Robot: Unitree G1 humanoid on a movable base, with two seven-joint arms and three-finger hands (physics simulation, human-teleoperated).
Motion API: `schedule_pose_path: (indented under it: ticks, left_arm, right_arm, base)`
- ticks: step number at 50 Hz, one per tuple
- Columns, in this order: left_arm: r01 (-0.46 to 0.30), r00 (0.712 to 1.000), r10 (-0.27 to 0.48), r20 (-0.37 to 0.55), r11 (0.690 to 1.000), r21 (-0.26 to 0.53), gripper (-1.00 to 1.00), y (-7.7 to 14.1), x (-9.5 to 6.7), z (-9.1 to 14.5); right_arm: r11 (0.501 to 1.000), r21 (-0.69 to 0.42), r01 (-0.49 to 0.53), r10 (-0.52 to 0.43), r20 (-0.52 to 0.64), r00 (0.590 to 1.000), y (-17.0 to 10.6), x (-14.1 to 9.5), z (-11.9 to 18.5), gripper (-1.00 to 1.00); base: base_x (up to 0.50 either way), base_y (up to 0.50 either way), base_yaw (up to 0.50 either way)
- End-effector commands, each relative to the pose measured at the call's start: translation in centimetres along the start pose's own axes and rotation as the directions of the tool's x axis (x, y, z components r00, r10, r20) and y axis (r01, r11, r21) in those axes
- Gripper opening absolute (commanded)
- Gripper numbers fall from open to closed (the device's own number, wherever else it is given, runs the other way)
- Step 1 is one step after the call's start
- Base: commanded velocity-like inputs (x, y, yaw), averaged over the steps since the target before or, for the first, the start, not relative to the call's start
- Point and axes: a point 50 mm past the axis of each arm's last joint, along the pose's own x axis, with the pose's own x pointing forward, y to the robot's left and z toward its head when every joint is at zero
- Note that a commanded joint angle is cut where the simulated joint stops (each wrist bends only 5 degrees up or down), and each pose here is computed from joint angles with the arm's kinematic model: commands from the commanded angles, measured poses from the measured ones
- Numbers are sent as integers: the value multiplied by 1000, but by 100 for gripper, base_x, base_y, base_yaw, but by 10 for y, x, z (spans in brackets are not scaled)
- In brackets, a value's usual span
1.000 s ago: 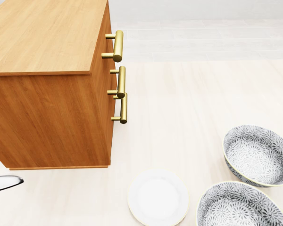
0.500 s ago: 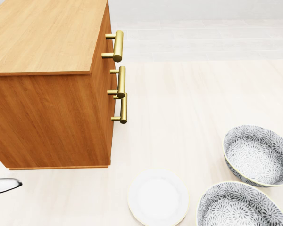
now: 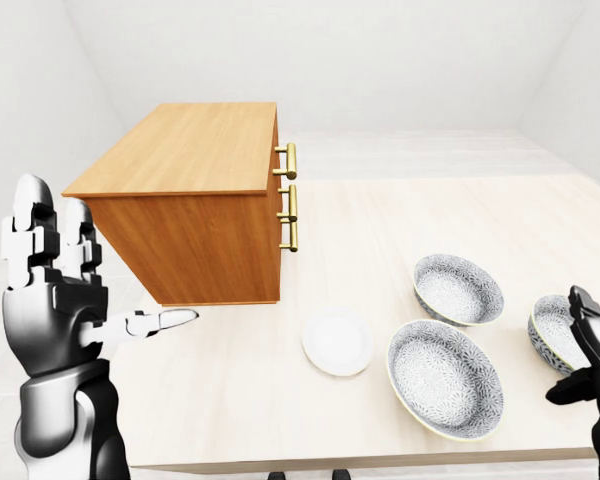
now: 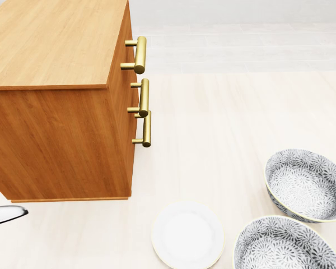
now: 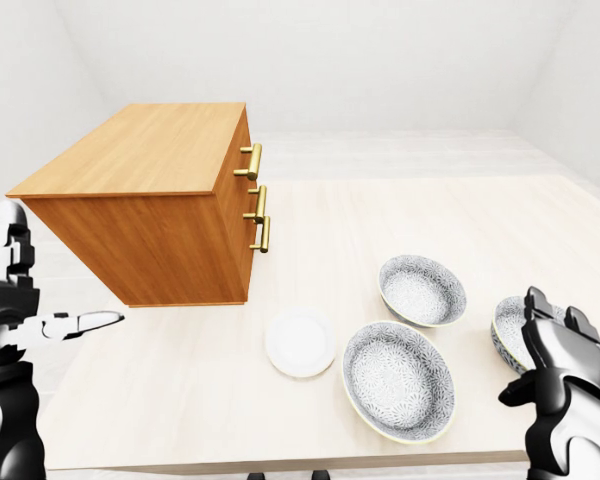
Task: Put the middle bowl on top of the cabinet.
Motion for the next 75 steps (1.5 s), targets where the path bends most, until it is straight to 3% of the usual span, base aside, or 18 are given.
schedule_pose_path:
  ticks: [1, 51, 65, 66, 67, 68, 69, 70, 71, 75]
  left_arm:
    - [-8, 1000, 8, -11, 1000, 4, 100, 1, 5, -5]
    - [-8, 1000, 8, -25, 1000, 5, 100, 1, -1, -5]
    - [-10, 1000, 10, -8, 1000, 8, 100, 2, 0, -1]
    - [-10, 1000, 10, -6, 1000, 8, 100, 2, 0, -1]
    - [-10, 1000, 10, -5, 1000, 8, 100, 2, 0, -1]
    - [-10, 1000, 10, -5, 1000, 8, 100, 2, 0, -1]
    - [-10, 1000, 10, -4, 1000, 9, 100, 2, 0, 0]
    - [-10, 1000, 10, -2, 1000, 9, 100, 2, 0, 0]
    - [-10, 1000, 10, 0, 1000, 9, 100, 2, 0, 1]
    - [-11, 1000, 11, 3, 1000, 10, 100, 2, 0, 1]
  right_arm:
    - [1000, 21, -6, 6, -18, 1000, 5, 1, -7, 100]
    - [994, 98, -55, 63, -81, 995, 46, 13, -25, 100]
    - [994, 93, -55, 62, -69, 996, 46, 12, -24, 100]
    - [994, 92, -54, 61, -68, 996, 45, 12, -24, 72]
    - [994, 92, -54, 61, -68, 996, 45, 12, -24, 72]
    - [994, 94, -48, 55, -66, 996, 43, 12, -23, 14]
    - [995, 92, -49, 55, -65, 996, 43, 12, -23, -12]
    - [995, 92, -45, 51, -63, 997, 42, 11, -23, -83]
    - [995, 90, -44, 50, -62, 997, 41, 10, -24, -100]
    - [995, 86, -43, 48, -57, 997, 40, 9, -23, -100]
  base:
    - [0, 0, 0]
    - [0, 0, 0]
    - [0, 0, 0]
    - [0, 0, 0]
    - [0, 0, 0]
    - [0, 0, 0]
    - [0, 0, 0]
    - [0, 0, 0]
    - [0, 0, 0]
    - [0, 0, 0]
